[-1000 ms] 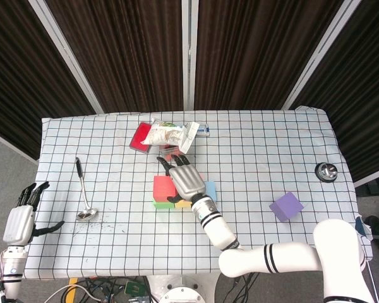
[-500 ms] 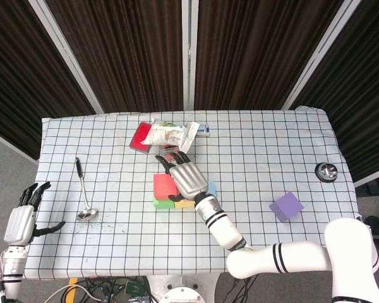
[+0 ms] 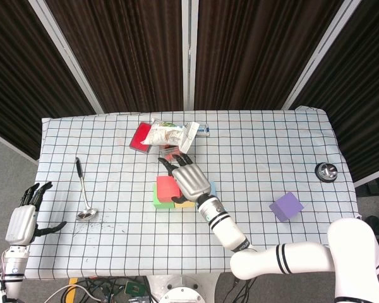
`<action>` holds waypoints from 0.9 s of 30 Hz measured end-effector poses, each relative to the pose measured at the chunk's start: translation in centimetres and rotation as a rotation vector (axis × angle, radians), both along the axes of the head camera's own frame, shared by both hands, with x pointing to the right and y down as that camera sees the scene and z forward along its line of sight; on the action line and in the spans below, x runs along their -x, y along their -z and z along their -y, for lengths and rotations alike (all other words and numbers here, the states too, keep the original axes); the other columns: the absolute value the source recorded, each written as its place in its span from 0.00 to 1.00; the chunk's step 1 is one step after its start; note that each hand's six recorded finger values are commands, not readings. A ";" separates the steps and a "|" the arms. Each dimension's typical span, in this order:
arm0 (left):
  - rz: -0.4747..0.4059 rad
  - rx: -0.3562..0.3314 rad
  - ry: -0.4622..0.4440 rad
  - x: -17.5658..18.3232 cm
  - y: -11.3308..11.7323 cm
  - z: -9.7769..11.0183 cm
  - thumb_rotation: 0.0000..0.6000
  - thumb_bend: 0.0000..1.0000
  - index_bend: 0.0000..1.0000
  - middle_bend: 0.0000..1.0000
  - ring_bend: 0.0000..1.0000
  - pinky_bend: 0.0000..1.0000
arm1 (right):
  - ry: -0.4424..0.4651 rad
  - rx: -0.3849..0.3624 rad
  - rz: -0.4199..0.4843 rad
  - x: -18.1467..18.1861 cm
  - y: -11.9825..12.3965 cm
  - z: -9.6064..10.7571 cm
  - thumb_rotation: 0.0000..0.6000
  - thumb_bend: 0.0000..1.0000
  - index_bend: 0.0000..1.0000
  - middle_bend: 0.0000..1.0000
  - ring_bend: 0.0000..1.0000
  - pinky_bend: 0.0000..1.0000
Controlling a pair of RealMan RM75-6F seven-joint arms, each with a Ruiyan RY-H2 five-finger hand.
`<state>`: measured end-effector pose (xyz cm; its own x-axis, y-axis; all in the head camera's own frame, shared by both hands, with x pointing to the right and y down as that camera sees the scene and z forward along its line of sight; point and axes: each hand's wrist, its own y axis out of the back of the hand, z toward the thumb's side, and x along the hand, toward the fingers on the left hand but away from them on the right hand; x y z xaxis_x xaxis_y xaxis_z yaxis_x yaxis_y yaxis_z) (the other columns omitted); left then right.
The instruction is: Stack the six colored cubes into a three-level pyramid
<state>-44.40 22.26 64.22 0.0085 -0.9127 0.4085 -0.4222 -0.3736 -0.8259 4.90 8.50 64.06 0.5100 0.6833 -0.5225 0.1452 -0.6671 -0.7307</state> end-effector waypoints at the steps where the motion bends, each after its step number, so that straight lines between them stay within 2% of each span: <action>1: 0.000 0.000 0.000 0.0 0.0 0.0 1.00 0.00 0.09 0.13 0.00 0.01 | -0.001 0.001 0.001 0.0 0.0 0.0 1.00 0.13 0.00 0.41 0.06 0.00; 27: -0.006 0.005 -0.004 0.0 -0.2 0.0 1.00 0.00 0.09 0.13 0.00 0.01 | 0.017 0.002 -0.006 -0.2 -0.6 -0.2 1.00 0.13 0.00 0.41 0.06 0.00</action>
<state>-44.44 22.29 64.40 0.0150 -0.9105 0.4131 -0.4260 -0.3796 -0.8212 5.06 8.66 64.66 0.5186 0.6732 -0.5272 0.1293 -0.6712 -0.7299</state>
